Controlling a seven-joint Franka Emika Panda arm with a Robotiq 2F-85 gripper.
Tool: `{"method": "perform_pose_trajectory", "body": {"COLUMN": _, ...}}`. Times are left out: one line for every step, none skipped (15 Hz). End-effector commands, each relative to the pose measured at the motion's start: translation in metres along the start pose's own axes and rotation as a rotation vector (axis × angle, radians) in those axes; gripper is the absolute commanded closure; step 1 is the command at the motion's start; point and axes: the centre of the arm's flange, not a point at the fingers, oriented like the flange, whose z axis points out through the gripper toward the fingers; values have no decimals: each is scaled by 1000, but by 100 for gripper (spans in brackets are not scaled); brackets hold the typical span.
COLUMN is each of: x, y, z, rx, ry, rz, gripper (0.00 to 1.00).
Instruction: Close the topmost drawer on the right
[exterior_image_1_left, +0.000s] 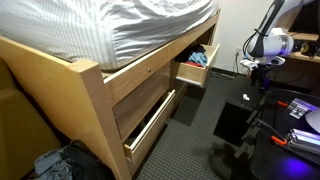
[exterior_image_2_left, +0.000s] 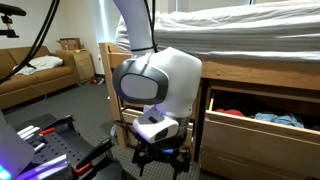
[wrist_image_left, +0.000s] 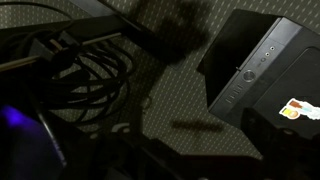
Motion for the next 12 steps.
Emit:
{"method": "perform_pose_trajectory", "body": {"x": 1, "y": -1, "z": -1, "rx": 4, "ry": 0, "rz": 4, "gripper": 0}}
{"method": "perform_pose_trajectory", "body": {"x": 1, "y": -2, "z": -2, "rx": 6, "ry": -1, "rz": 6, "gripper": 0}}
{"method": "perform_pose_trajectory", "body": {"x": 1, "y": -2, "z": -2, "rx": 6, "ry": -1, "rz": 6, "gripper": 0}}
{"method": "perform_pose_trajectory", "body": {"x": 1, "y": -2, "z": -2, "rx": 6, "ry": -1, "rz": 7, "gripper": 0}}
{"method": "perform_pose_trajectory", "body": {"x": 1, "y": -2, "z": -2, "rx": 6, "ry": -1, "rz": 6, "gripper": 0}}
{"method": "perform_pose_trajectory", "body": {"x": 1, "y": -2, "z": -2, "rx": 6, "ry": -1, "rz": 7, "gripper": 0}}
{"method": "perform_pose_trajectory", "body": {"x": 1, "y": -2, "z": -2, "rx": 6, "ry": -1, "rz": 7, "gripper": 0}}
{"method": "perform_pose_trajectory", "body": {"x": -1, "y": -1, "z": -7, "rx": 102, "ry": -10, "rz": 9, "gripper": 0}}
{"method": "perform_pose_trajectory", "body": {"x": -8, "y": -9, "z": -9, "rx": 179, "ry": 18, "rz": 7, "gripper": 0}}
{"method": "perform_pose_trajectory", "body": {"x": -19, "y": -24, "z": -11, "rx": 233, "ry": 29, "rz": 4, "gripper": 0}}
{"method": "perform_pose_trajectory", "body": {"x": -33, "y": -40, "z": -16, "rx": 295, "ry": 37, "rz": -5, "gripper": 0}}
{"method": "perform_pose_trajectory", "body": {"x": -44, "y": -50, "z": -22, "rx": 358, "ry": 40, "rz": -18, "gripper": 0}}
